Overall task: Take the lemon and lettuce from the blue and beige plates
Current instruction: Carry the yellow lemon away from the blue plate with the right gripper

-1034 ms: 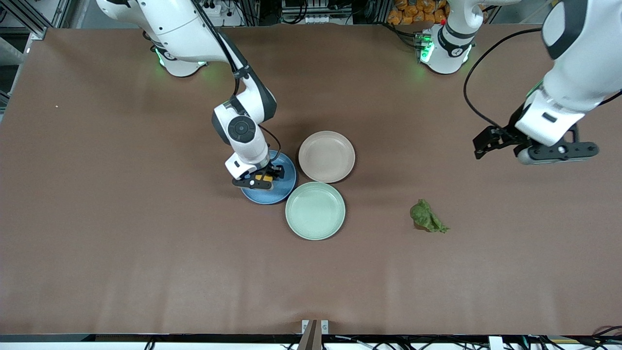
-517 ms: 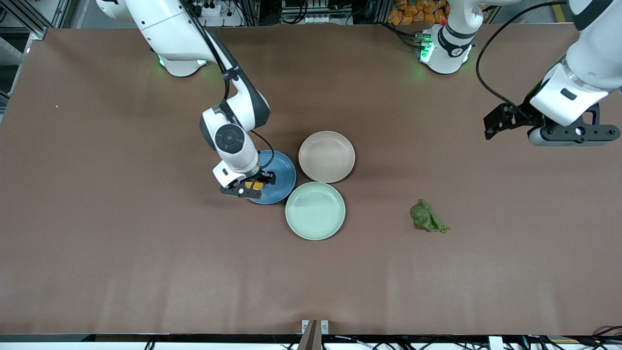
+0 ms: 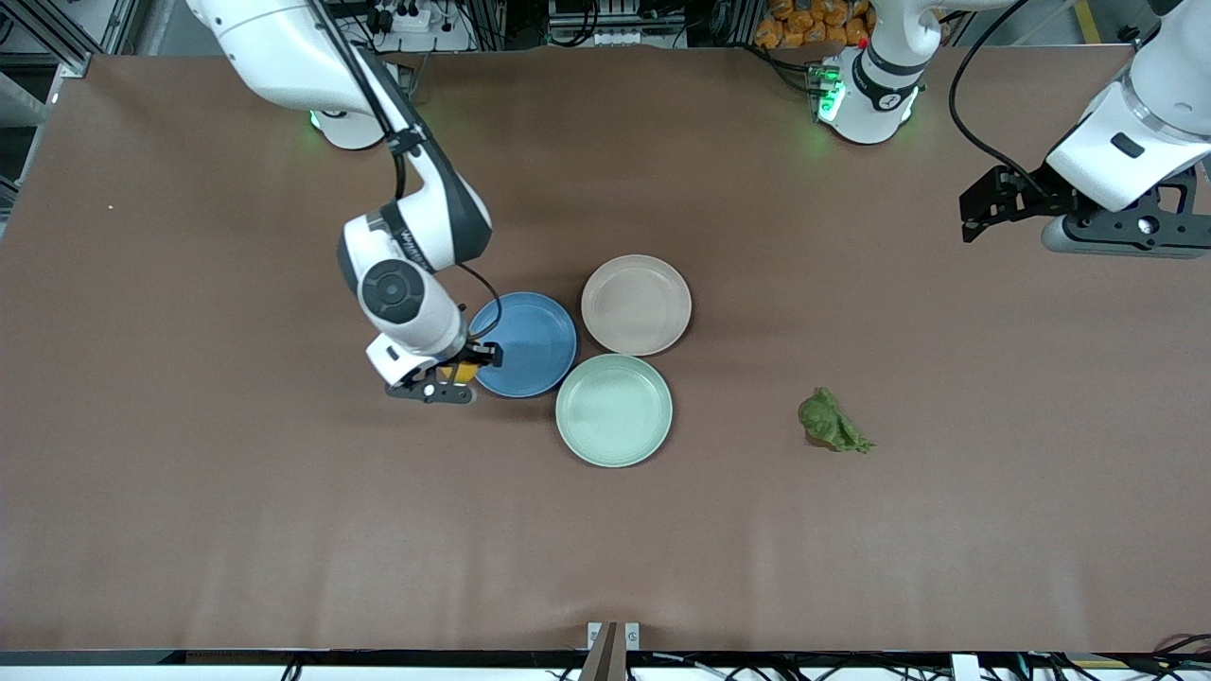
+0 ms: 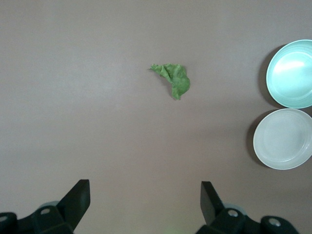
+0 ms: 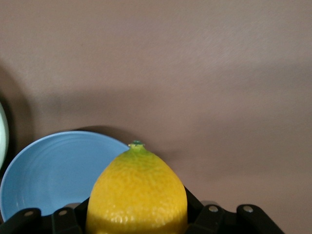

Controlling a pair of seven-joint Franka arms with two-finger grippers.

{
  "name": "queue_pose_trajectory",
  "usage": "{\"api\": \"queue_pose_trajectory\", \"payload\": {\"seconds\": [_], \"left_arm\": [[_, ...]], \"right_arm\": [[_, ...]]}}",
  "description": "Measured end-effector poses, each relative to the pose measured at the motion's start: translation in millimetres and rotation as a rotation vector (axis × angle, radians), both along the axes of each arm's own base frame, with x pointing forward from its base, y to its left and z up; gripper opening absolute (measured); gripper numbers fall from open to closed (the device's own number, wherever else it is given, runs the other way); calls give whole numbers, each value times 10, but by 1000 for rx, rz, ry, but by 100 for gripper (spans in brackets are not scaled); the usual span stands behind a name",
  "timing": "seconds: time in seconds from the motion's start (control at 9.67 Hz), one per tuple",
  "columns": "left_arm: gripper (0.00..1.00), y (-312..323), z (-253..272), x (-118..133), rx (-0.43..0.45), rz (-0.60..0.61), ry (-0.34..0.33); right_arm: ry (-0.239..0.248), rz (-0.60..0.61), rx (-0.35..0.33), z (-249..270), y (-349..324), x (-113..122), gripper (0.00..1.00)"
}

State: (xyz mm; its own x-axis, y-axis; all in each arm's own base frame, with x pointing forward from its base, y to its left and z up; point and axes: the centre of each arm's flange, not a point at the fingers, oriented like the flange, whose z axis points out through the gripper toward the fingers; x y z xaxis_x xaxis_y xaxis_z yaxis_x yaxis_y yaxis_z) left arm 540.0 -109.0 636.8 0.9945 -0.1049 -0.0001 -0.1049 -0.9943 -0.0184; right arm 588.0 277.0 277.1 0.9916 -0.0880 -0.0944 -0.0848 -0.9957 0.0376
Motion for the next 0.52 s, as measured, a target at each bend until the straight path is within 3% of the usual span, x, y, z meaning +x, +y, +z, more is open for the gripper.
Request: {"api": "queue_pose_trajectory", "payload": {"seconds": [0.52], "left_arm": [[100,-23,109,-32,-1,-5,-3]], "right_arm": [[25,95,24,403,-777,305,57]]}}
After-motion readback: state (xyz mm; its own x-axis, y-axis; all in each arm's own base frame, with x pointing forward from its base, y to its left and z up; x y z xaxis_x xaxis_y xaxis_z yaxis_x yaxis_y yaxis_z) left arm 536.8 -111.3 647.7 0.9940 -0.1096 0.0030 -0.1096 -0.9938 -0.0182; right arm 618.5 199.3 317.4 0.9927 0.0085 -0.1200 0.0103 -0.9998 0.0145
